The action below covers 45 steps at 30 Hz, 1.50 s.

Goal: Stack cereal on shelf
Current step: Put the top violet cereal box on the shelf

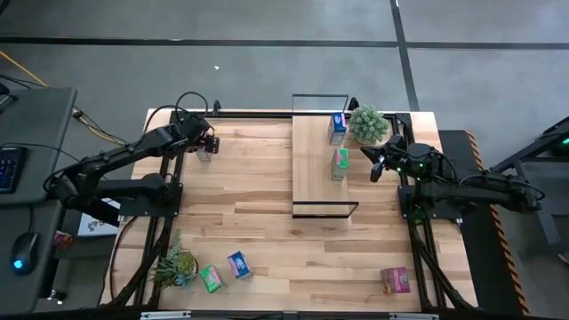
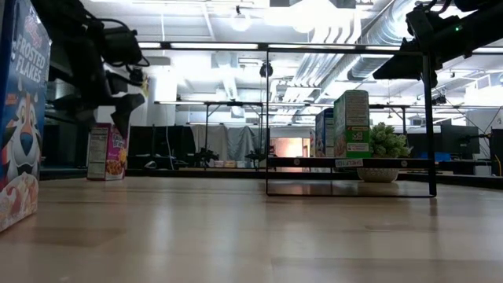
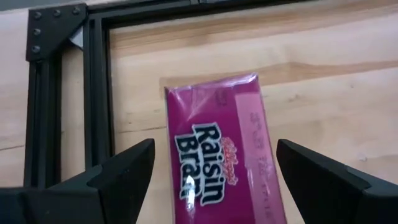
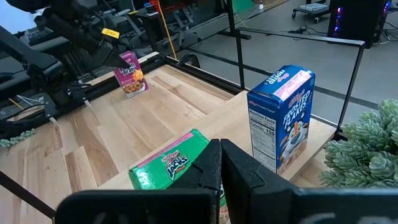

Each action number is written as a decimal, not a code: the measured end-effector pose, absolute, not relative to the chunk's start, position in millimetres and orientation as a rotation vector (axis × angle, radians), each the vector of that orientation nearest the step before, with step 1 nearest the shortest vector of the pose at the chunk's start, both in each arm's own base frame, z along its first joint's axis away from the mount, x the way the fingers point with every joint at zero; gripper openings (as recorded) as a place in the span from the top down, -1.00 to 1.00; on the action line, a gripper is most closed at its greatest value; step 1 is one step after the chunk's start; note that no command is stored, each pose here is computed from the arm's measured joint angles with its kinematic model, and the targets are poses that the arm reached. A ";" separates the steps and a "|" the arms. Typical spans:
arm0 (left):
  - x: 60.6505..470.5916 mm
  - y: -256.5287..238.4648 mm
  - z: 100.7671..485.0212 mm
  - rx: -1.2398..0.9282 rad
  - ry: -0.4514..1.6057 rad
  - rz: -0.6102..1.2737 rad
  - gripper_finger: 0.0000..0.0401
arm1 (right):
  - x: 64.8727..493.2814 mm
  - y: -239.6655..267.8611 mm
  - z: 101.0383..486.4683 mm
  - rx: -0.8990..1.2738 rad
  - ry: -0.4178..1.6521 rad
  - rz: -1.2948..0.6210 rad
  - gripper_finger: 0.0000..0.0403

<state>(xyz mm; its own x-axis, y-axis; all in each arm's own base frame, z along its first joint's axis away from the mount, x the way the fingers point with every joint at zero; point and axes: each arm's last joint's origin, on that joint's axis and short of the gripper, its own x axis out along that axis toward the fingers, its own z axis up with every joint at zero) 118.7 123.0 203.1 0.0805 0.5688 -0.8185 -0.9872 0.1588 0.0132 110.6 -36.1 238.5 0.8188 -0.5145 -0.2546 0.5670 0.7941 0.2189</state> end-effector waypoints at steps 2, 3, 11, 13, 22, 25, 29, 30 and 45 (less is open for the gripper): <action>118.8 122.6 202.9 -0.658 0.805 1.297 -0.62 | 110.6 -36.1 238.5 0.293 0.186 -0.584 1.00; 118.9 122.6 202.9 -0.657 0.804 1.296 -0.62 | 110.6 -36.1 238.6 0.293 0.186 -0.585 1.00; 118.9 122.3 202.7 -0.666 0.804 1.295 -0.43 | 110.6 -36.1 238.5 0.293 0.186 -0.585 1.00; 119.2 122.1 202.7 -0.674 0.805 1.283 -0.34 | 110.6 -36.1 238.6 0.293 0.186 -0.585 1.00; 120.2 121.5 202.6 -0.698 0.807 1.247 0.08 | 110.6 -36.1 238.5 0.293 0.186 -0.585 1.00; 122.2 122.4 207.9 -0.700 0.800 1.218 0.21 | 110.6 -36.1 238.6 0.293 0.186 -0.585 1.00; 131.5 124.1 229.3 -0.671 0.749 1.143 0.31 | 110.6 -36.1 238.6 0.293 0.185 -0.585 1.00; 134.9 123.8 236.8 -0.654 0.733 1.123 0.32 | 110.5 -36.1 238.6 0.293 0.185 -0.586 1.00; 246.5 30.2 335.8 -0.289 0.617 0.419 0.34 | 110.6 -36.2 238.6 0.297 0.183 -0.590 1.00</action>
<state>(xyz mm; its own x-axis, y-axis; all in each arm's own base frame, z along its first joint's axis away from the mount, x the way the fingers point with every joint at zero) 246.5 30.2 335.8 0.7361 0.2915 -0.6109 -0.4607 0.8770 -0.1366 110.6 -36.2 238.6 0.8164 -0.5190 -0.2532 0.5712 0.7900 0.2226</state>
